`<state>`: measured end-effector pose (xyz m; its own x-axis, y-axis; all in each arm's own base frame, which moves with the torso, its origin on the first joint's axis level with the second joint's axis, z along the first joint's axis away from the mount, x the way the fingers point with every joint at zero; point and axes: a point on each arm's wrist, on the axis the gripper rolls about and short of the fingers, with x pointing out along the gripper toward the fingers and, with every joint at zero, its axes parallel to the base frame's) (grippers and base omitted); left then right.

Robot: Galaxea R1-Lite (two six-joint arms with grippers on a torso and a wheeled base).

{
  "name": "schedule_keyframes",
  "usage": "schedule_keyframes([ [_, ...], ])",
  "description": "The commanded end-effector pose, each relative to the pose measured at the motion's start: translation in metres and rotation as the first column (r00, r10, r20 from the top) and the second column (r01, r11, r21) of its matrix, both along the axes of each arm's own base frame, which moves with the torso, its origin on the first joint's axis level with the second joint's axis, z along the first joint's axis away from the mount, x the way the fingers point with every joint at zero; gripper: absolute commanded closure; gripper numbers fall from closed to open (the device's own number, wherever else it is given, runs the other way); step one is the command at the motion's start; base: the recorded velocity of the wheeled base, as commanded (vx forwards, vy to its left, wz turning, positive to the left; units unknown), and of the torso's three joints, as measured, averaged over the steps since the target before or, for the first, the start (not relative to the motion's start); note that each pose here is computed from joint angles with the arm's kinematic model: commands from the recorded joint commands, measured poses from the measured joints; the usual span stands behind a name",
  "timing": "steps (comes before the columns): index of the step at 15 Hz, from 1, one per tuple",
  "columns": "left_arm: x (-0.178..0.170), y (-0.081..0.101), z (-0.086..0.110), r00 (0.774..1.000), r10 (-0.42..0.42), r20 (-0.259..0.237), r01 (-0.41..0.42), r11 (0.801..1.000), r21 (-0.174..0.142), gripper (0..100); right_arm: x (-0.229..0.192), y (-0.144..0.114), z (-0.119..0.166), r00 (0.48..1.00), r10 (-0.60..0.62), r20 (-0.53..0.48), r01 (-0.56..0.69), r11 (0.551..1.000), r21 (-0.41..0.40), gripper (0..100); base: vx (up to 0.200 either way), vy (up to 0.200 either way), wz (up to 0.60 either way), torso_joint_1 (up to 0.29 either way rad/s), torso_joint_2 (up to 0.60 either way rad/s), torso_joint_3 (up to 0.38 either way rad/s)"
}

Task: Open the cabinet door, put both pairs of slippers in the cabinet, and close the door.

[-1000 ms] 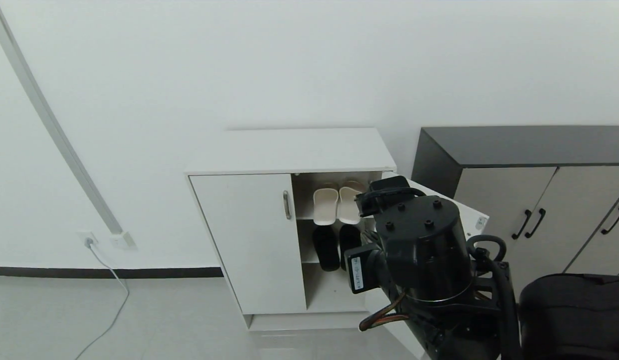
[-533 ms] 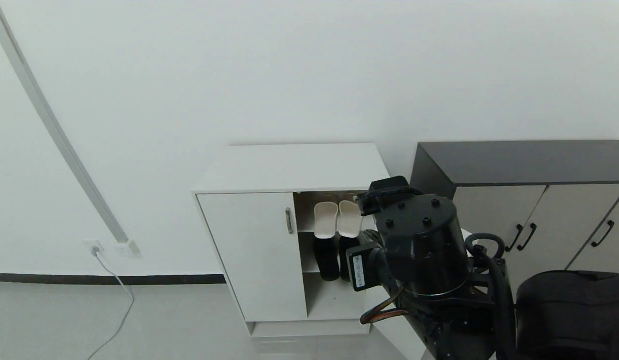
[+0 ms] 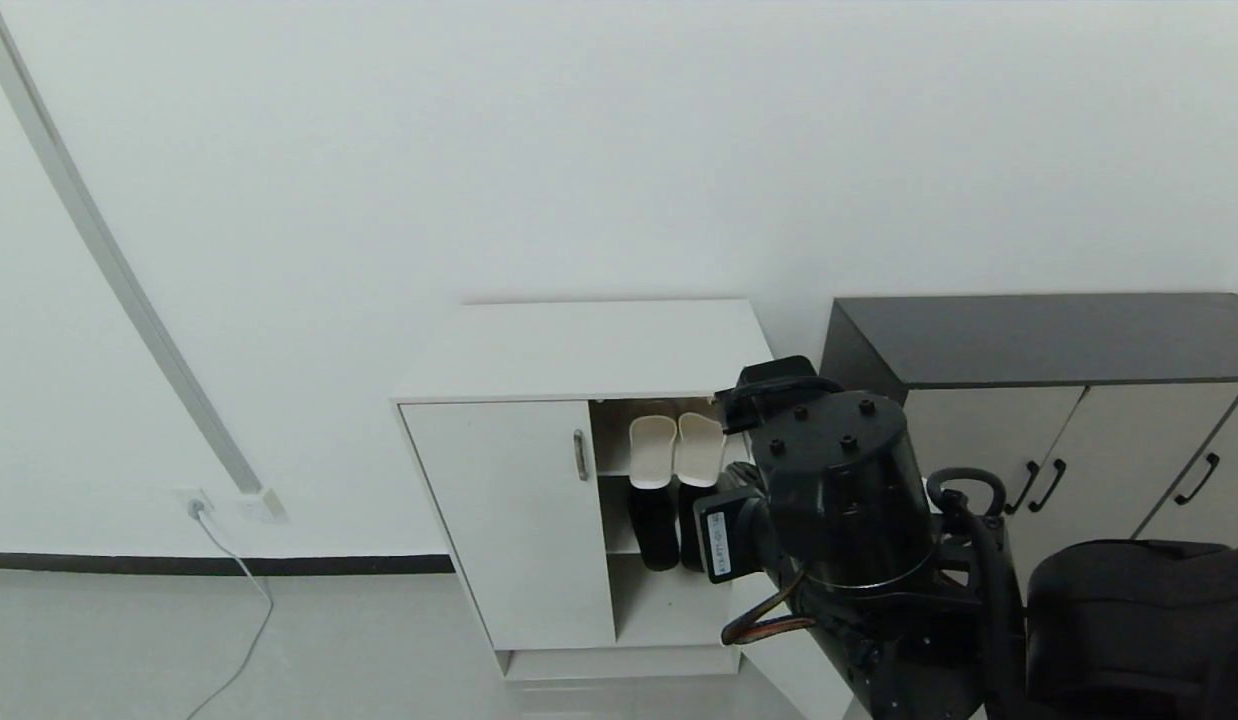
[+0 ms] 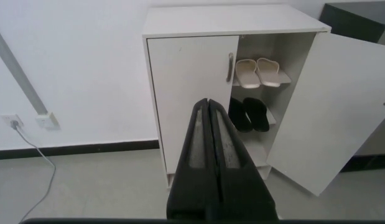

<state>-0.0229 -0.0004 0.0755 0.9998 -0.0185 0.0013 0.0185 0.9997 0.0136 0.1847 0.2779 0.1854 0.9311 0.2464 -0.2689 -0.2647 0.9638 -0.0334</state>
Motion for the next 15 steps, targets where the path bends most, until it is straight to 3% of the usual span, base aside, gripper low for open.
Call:
schedule_keyframes([
  [1, 0.000, 0.000, 0.000, 1.000, 0.000, -0.001, 0.000, 1.000, 0.000, 100, 0.001, -0.001, -0.002, 1.000, -0.002, -0.004, 0.002, 1.000, -0.006, 100, 0.000, 0.000, -0.60, 0.007, -0.01, 0.002],
  [5, 0.000, 0.000, 0.000, 1.000, 0.000, -0.001, 0.000, 1.000, 0.000, 100, 0.007, -0.003, -0.004, 1.000, -0.019, -0.007, 0.019, 1.000, -0.013, 100, 0.000, 0.000, -0.60, 0.007, 0.00, 0.004],
  [7, 0.000, 0.000, 0.000, 1.000, 0.000, -0.001, 0.000, 1.000, 0.000, 100, 0.025, -0.009, -0.010, 0.998, -0.052, -0.017, 0.052, 0.999, -0.013, 100, 0.000, 0.000, 0.00, 0.000, 0.00, 0.000],
  [13, 0.000, 0.000, 0.000, 1.000, 0.000, -0.003, 0.000, 1.000, 0.000, 100, 0.096, -0.034, -0.017, 0.999, -0.039, -0.005, 0.039, 0.996, 0.084, 100, 0.000, 0.000, 0.00, 0.000, 0.00, 0.000],
  [15, 0.000, 0.000, 0.000, 1.000, 0.000, -0.001, 0.000, 1.000, 0.002, 100, 0.118, -0.038, -0.020, 0.997, -0.079, 0.000, 0.079, 0.993, 0.091, 100, -0.200, 0.000, 0.00, 0.005, 0.00, 0.005],
])
